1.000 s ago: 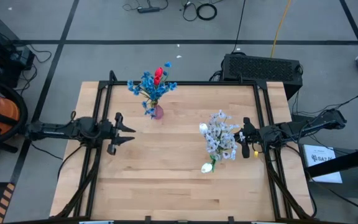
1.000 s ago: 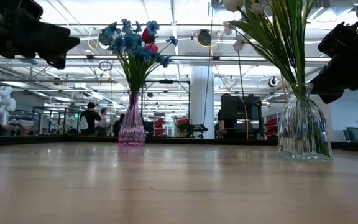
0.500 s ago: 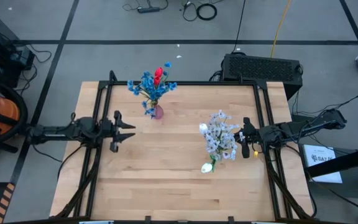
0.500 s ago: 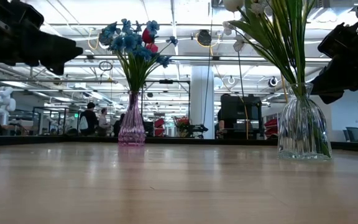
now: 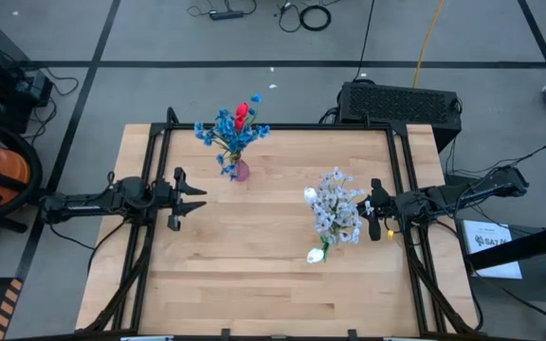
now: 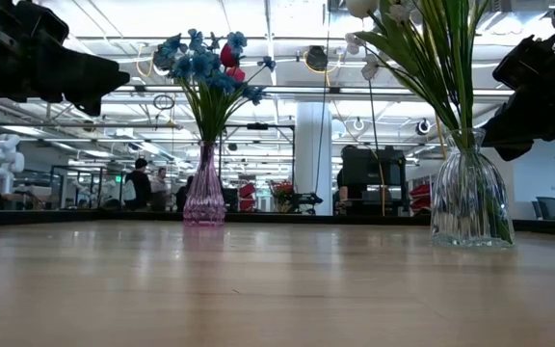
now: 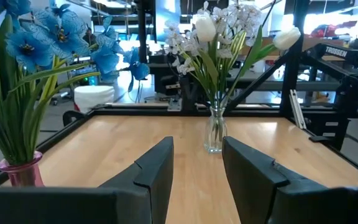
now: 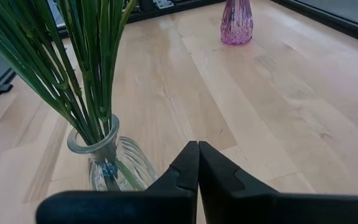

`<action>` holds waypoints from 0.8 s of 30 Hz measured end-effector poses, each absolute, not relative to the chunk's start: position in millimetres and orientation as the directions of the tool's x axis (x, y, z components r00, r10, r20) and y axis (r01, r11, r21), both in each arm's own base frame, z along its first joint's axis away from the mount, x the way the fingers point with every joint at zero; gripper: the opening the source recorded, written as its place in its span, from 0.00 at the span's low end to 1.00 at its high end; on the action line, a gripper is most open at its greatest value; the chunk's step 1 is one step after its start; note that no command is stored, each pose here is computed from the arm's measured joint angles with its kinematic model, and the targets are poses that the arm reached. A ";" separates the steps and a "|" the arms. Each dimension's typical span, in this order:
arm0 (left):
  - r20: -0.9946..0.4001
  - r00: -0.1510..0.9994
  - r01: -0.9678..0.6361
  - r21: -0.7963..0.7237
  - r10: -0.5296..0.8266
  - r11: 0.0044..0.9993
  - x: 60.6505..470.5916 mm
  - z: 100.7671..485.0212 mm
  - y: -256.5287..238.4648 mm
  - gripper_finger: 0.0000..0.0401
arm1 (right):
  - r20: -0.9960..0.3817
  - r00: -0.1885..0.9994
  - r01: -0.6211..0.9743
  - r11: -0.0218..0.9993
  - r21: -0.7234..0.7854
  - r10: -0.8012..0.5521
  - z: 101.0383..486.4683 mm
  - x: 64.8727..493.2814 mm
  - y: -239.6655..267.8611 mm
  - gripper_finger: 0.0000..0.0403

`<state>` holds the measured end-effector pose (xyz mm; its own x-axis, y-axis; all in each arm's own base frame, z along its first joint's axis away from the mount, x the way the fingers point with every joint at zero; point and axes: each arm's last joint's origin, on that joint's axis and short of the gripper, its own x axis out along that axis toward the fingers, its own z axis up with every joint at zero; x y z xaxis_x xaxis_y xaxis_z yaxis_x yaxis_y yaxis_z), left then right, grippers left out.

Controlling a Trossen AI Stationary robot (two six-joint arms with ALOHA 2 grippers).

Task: Sort flowers into vase by color
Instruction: Return to Home Position

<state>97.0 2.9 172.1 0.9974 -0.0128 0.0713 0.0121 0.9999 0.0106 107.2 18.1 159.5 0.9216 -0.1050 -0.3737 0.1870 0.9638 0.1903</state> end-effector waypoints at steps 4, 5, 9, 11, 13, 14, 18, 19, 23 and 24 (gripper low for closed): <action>0.072 0.997 0.013 0.011 -0.013 1.000 97.0 172.2 2.9 0.36 | -0.375 0.921 0.182 0.967 0.176 -0.105 159.5 107.2 18.1 0.00; 0.072 0.997 0.013 0.011 -0.013 1.000 97.0 172.2 2.9 0.36 | -0.375 0.921 0.180 0.969 0.170 -0.105 159.5 107.2 18.1 0.00; 0.072 0.997 0.013 0.011 -0.014 1.000 97.0 172.0 2.9 0.36 | -0.370 0.923 0.178 0.969 0.172 -0.105 160.0 107.4 18.2 0.00; 0.072 0.997 0.013 0.011 -0.014 1.000 97.0 172.0 2.9 0.36 | -0.351 0.930 0.182 0.967 0.181 -0.110 161.8 107.9 18.1 0.00; 0.072 0.997 0.014 0.011 -0.015 1.000 97.0 172.0 2.8 0.36 | -0.332 0.934 0.196 0.964 0.180 -0.128 163.5 107.4 17.4 0.00; 0.072 0.997 0.014 0.011 -0.015 1.000 97.0 172.0 2.8 0.36 | -0.324 0.936 0.204 0.962 0.181 -0.138 164.3 106.8 16.9 0.00; 0.072 0.997 0.014 0.011 -0.015 1.000 97.0 172.0 2.8 0.36 | -0.276 0.947 0.226 0.954 0.199 -0.166 168.9 103.7 13.7 0.00; 0.072 0.997 0.014 0.011 -0.015 1.000 97.0 172.0 2.8 0.36 | -0.266 0.949 0.228 0.952 0.204 -0.170 169.8 102.7 12.8 0.00; 0.071 0.997 0.014 0.011 -0.015 1.000 97.0 171.9 2.8 0.36 | -0.242 0.948 0.259 0.942 0.214 -0.206 171.8 99.0 7.9 0.00; 0.072 0.997 0.014 0.011 -0.015 1.000 97.0 171.9 2.8 0.36 | -0.232 0.949 0.266 0.939 0.218 -0.215 172.6 98.4 6.7 0.00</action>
